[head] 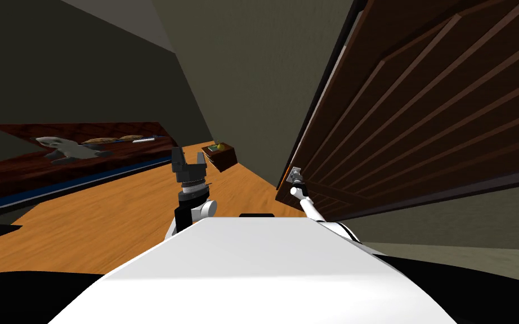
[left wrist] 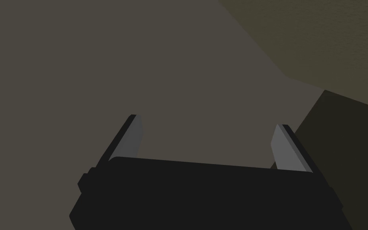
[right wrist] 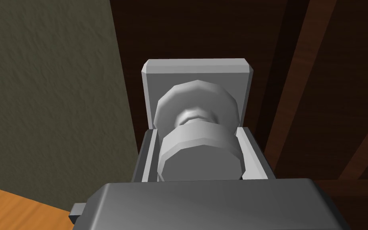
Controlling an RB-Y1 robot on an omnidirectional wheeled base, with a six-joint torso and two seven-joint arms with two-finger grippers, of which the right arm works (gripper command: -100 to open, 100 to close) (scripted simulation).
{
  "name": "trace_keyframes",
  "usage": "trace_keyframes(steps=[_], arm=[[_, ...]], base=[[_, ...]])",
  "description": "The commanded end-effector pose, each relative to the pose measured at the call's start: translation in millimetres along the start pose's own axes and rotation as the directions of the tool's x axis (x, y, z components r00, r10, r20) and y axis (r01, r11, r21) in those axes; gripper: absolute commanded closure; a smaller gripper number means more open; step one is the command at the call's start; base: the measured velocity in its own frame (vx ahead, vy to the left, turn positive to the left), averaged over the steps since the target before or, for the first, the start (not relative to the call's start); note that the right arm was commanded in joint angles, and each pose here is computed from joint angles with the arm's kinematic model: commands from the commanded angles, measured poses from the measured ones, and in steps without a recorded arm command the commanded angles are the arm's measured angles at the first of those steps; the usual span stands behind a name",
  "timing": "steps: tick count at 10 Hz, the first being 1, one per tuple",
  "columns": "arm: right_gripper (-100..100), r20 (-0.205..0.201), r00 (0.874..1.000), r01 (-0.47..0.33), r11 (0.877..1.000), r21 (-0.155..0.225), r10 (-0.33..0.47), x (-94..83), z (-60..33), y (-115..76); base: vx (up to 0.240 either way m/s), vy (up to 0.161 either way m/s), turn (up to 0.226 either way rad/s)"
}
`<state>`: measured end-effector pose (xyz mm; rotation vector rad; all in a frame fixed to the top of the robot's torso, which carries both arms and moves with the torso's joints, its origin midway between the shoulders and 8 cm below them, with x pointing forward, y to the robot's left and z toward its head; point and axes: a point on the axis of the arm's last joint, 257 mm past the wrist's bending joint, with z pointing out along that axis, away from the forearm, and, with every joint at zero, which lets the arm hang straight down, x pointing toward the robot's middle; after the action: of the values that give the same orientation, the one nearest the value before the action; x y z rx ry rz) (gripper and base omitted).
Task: Pull the door open
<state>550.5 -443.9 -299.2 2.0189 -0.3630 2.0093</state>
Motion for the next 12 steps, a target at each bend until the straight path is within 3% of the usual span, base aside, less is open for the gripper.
trace_keyframes(steps=[1, 3, 4, 12], arm=[[100, -0.004, 1.0, -0.008, 1.0, 0.025, 0.008, 3.1, 0.9, -7.7], [100, -0.003, 1.0, -0.013, 0.999, 0.048, 0.013, 3.3, -0.2, -13.3], [100, -0.001, 1.0, -0.009, 0.999, 0.039, 0.009, 1.6, -0.1, -10.5], [100, -0.002, 1.0, -0.013, 0.99, 0.143, 0.013, 3.4, -8.5, -37.4]], base=[[-0.257, -0.072, 0.147], [-0.258, -0.058, 0.139], [-0.114, -0.013, 0.035], [-0.229, -0.051, 0.112]])
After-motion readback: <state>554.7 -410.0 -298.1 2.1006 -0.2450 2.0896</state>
